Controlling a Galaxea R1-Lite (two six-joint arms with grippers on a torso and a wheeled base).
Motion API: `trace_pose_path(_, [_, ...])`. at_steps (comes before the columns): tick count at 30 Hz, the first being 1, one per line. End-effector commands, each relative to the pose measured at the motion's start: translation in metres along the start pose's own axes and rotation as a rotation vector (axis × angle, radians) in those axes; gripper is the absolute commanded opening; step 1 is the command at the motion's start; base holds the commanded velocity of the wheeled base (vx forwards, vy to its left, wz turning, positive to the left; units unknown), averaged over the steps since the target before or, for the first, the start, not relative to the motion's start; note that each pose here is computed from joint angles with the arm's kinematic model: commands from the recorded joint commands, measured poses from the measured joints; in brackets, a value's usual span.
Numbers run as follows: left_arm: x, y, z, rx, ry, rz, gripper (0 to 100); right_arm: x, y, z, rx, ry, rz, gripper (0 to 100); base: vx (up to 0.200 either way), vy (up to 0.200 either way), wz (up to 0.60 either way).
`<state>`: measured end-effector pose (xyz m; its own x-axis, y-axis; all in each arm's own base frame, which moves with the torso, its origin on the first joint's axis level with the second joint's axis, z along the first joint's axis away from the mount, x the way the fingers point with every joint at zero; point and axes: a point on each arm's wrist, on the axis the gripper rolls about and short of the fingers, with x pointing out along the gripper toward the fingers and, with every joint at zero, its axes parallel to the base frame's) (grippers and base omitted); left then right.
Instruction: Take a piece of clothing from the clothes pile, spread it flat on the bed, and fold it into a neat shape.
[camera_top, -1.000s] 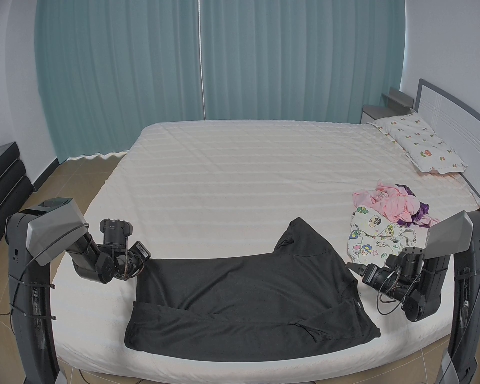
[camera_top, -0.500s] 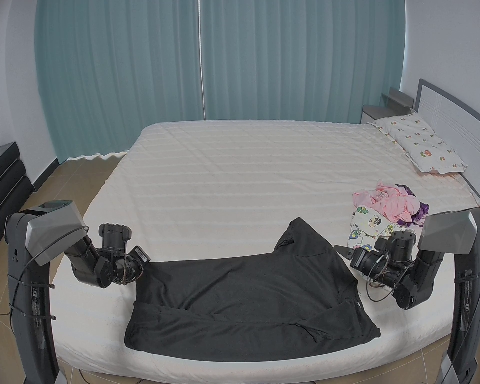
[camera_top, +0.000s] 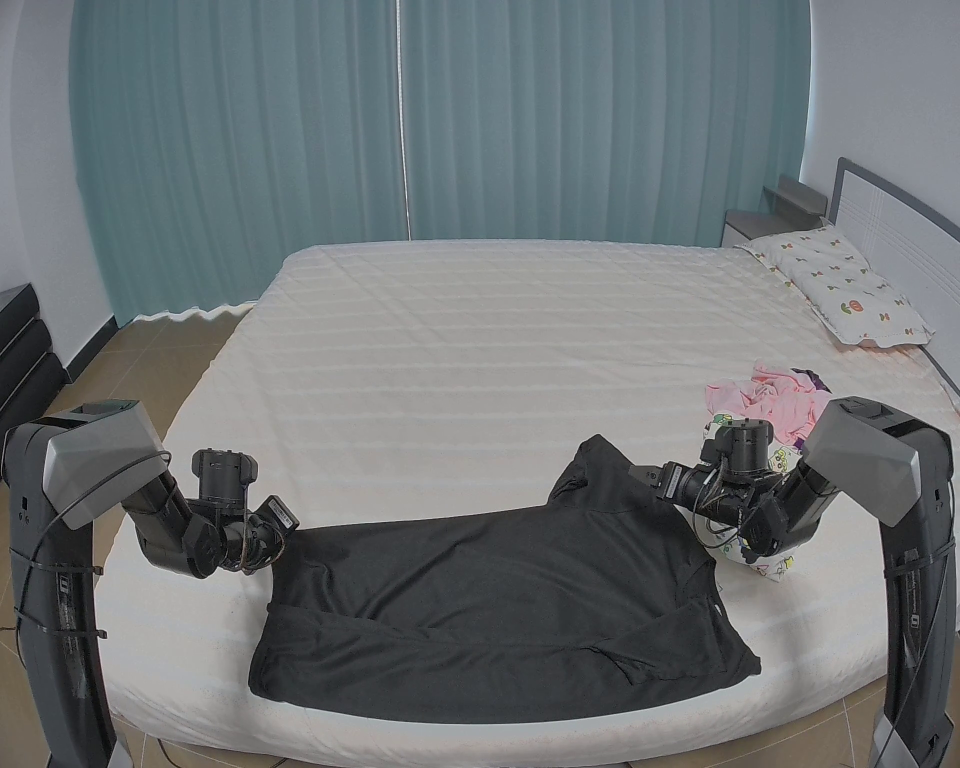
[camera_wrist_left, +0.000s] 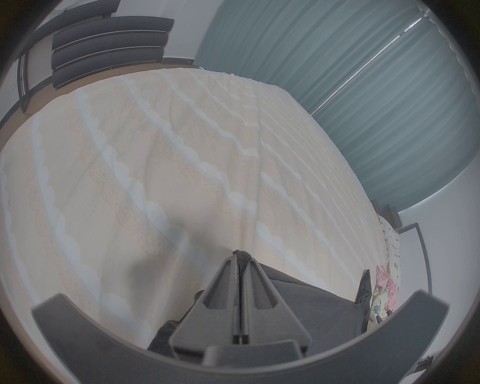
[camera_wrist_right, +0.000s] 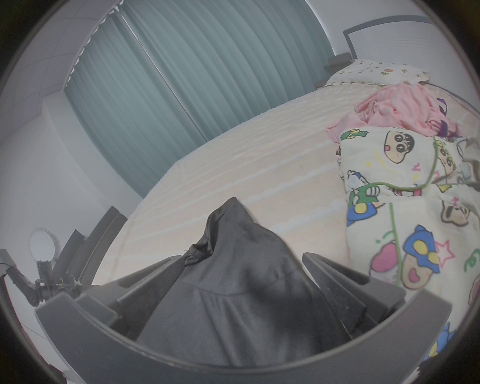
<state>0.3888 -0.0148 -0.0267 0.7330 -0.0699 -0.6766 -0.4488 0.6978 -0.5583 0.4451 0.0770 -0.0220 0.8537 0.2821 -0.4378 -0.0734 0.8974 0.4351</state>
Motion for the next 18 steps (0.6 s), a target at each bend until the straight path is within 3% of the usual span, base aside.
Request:
trace_pose_path(1, [-0.002,0.000,0.001,-0.002,0.002,-0.002,0,0.031,-0.006,-0.008,-0.011,0.015,-0.031,100,0.000,0.000,0.00])
trace_pose_path(17, [-0.002,0.000,0.000,-0.001,0.004,-0.004,0,0.048,-0.015,-0.013,-0.005,0.023,-0.027,100,0.000,0.000,0.00])
trace_pose_path(18, [-0.002,0.000,0.000,-0.001,0.003,-0.002,0,0.049,-0.015,-0.013,-0.006,0.023,-0.025,0,0.000,0.000,0.00])
